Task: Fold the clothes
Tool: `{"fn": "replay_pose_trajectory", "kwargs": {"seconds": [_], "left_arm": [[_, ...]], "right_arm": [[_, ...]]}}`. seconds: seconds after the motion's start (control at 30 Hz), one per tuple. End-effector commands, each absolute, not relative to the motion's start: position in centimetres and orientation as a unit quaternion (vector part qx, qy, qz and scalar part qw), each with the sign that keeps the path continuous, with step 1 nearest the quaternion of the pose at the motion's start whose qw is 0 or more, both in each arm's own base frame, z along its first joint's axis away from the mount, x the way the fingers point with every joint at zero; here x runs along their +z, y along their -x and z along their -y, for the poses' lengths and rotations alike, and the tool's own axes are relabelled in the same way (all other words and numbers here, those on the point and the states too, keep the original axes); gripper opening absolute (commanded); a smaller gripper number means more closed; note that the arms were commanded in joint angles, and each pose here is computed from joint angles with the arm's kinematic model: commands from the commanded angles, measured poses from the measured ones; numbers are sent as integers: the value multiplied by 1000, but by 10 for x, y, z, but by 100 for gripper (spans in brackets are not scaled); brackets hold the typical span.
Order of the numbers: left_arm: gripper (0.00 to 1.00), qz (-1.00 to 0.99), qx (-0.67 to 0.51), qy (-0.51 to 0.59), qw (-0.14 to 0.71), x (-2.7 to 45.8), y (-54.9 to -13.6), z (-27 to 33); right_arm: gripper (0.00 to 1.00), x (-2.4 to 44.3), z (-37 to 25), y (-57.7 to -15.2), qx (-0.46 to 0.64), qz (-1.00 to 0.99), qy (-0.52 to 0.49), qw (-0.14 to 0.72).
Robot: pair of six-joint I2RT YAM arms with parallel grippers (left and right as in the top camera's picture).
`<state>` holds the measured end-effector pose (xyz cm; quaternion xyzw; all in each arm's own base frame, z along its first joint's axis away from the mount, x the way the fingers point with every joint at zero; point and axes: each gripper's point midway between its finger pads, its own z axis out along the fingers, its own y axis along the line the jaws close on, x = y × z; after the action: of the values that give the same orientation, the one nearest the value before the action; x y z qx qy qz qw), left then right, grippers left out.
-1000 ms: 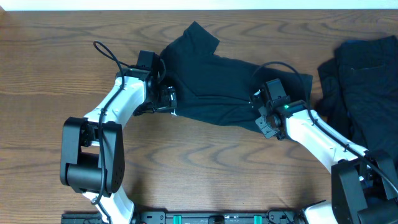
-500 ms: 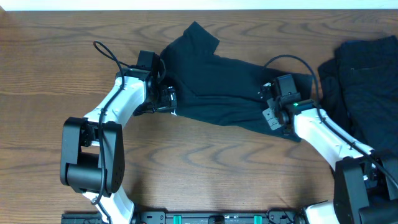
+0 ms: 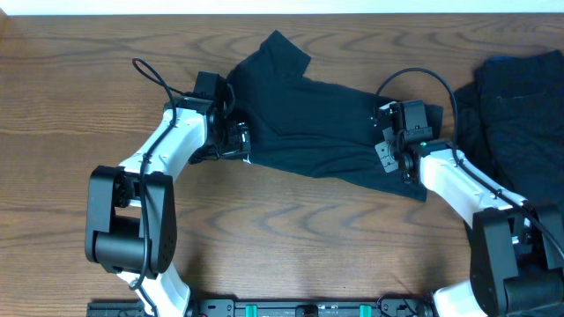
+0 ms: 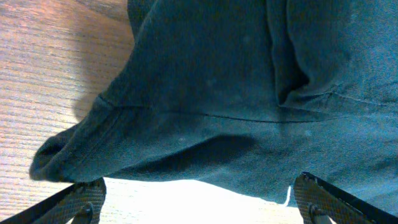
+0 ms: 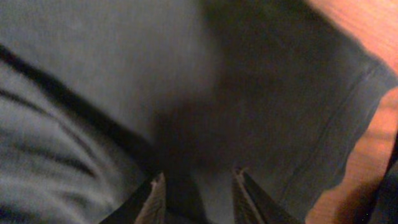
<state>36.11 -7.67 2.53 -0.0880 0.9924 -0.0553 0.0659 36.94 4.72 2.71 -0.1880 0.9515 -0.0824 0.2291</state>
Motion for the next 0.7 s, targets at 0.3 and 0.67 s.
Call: {"fn": "replay_pose_trajectory", "kwargs": {"seconds": [0.3, 0.67], "left_arm": [[98, -993, -50, 90, 61, 22, -359, 74], [98, -993, -50, 90, 61, 22, -359, 74]], "right_arm": [[34, 100, -40, -336, -70, -967, 155, 192], [31, 51, -42, -308, -53, -981, 162, 96]]}}
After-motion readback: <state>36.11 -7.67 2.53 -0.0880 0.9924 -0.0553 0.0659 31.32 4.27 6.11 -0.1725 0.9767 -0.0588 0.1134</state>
